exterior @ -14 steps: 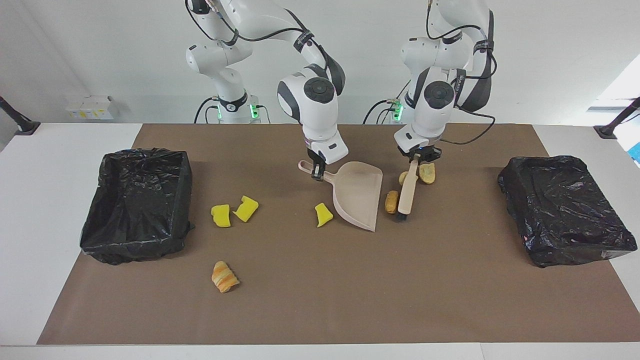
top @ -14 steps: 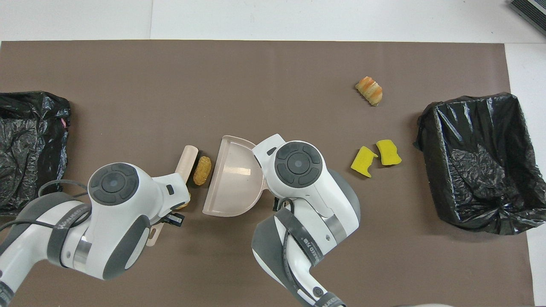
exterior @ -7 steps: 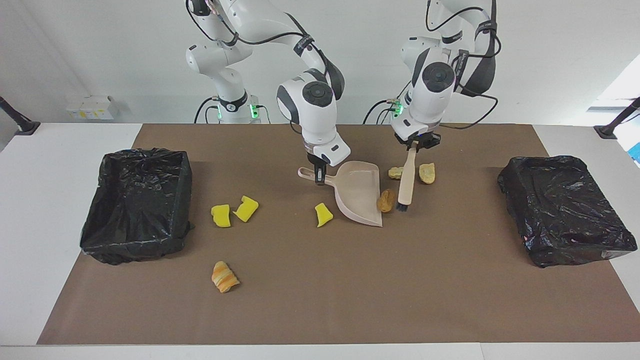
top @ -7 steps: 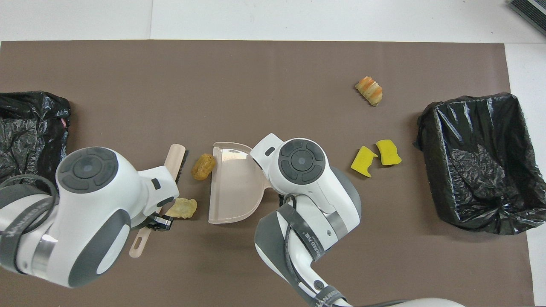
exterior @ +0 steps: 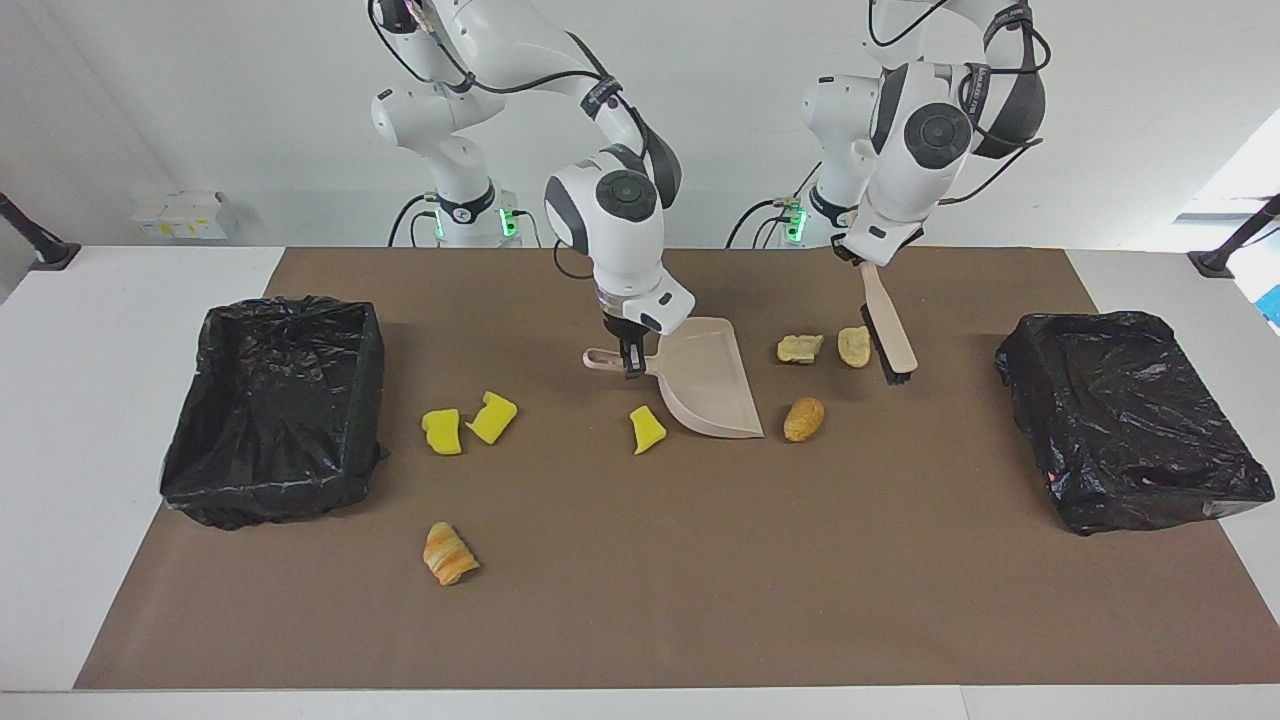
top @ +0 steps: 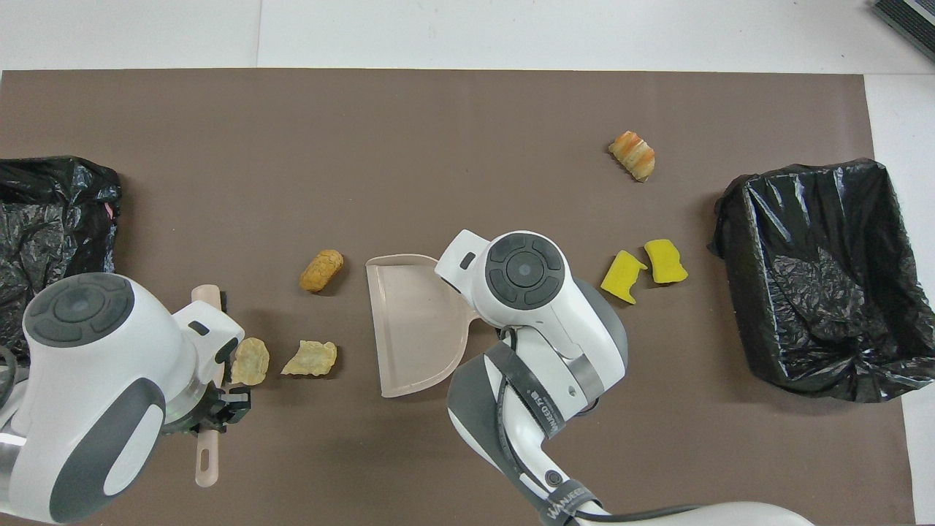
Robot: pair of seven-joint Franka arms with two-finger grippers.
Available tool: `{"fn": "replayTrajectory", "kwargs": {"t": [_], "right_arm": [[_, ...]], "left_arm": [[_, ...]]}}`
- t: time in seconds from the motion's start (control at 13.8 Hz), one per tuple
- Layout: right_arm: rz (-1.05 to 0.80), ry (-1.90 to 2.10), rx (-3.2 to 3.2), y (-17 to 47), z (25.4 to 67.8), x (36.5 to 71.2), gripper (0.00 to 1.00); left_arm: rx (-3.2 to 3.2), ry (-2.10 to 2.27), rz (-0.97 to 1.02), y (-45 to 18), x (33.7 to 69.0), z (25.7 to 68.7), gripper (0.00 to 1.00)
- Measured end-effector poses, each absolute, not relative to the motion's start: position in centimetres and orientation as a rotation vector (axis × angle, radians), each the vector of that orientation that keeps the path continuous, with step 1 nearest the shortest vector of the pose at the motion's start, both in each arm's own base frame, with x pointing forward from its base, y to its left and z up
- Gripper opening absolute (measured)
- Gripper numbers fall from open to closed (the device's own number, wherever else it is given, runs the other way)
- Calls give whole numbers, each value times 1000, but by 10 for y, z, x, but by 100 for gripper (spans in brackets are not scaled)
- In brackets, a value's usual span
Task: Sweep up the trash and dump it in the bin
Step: 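Sweep the bread pieces into the dustpan with the left gripper's brush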
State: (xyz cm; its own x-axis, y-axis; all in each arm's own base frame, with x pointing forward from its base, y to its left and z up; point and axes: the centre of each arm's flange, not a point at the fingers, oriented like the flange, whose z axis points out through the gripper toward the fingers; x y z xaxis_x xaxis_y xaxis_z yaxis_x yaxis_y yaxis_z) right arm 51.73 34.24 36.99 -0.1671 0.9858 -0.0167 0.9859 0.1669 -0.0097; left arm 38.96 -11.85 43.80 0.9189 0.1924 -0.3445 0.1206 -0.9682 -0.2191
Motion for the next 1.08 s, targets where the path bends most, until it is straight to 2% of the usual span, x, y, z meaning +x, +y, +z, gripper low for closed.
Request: {"fn": "replayTrajectory", "kwargs": {"t": [0.22, 0.51, 0.87, 1.08], "right_arm": [[-46, 2398, 2011, 341, 366, 515, 32], [-53, 2400, 2009, 341, 364, 514, 32], [-56, 2393, 2019, 342, 363, 513, 32], [-58, 2386, 2027, 342, 362, 513, 32]], "left_arm": [[-2877, -365, 527, -95, 369, 419, 26], [-2865, -406, 477, -107, 346, 356, 26], [-3026, -190, 370, -213, 329, 338, 26], [-3146, -150, 356, -280, 338, 348, 26]]}}
